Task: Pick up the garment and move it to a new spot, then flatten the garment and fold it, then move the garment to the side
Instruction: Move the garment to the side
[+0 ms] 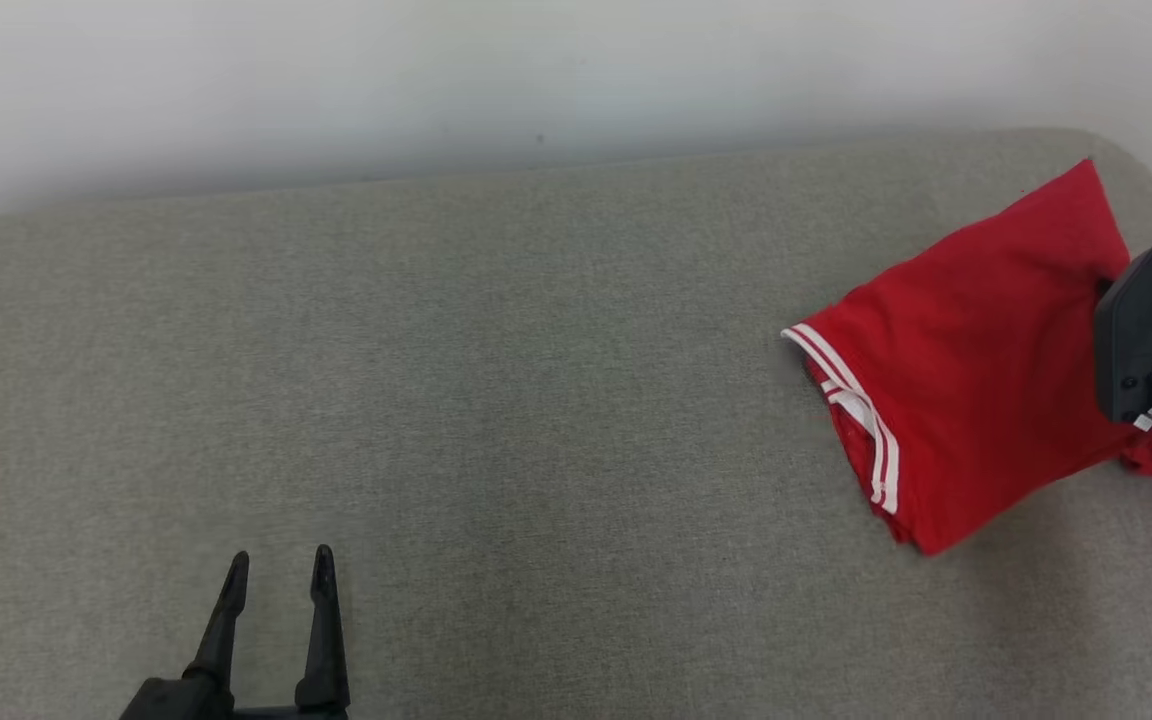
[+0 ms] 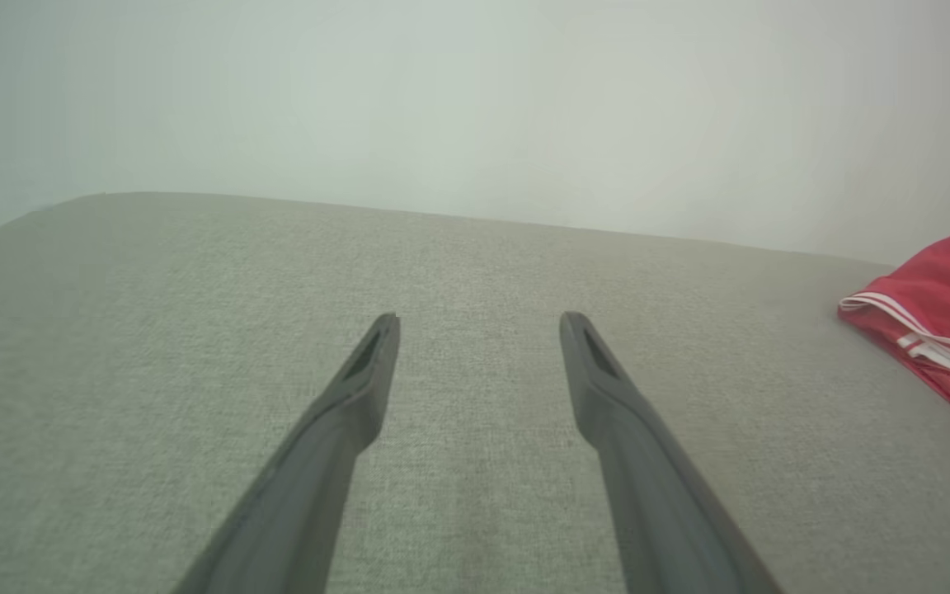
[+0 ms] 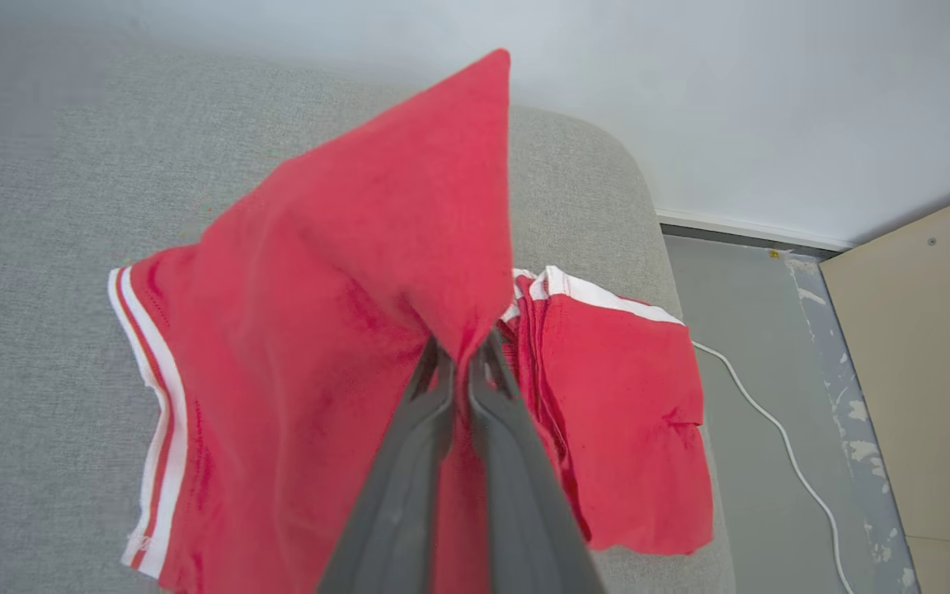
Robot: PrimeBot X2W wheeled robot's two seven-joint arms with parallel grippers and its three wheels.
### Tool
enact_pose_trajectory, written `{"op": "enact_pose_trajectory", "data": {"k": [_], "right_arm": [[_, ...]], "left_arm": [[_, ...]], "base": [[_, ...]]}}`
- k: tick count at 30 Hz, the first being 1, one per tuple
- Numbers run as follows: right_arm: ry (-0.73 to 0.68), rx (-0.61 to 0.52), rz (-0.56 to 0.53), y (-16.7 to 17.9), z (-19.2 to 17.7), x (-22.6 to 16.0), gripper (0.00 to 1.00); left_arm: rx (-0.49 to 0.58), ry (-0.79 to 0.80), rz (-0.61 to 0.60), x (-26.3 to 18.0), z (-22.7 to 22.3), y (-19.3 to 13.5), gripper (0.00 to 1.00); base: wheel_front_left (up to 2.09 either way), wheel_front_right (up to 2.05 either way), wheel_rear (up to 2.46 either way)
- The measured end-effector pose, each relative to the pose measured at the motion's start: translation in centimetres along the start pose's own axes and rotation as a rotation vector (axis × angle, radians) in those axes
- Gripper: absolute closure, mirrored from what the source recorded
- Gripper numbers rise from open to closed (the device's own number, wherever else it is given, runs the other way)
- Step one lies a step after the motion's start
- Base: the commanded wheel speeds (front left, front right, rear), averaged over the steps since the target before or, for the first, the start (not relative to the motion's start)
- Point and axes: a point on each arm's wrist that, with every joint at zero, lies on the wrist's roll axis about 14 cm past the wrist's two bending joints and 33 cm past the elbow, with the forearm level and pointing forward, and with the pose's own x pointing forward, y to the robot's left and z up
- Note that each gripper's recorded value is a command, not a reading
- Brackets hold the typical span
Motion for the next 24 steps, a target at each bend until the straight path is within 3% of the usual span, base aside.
{"op": "enact_pose_trajectory", "data": {"k": [24], "right_arm": [[0.084,-0.068,-0.355,-13.8,-4.6,0.4,1.00]], "left_arm": [[0.029,0.075,-0.226,6.3,-4.7,-5.4,0.00]], "base": [[0.00,0.00,0.00]]}}
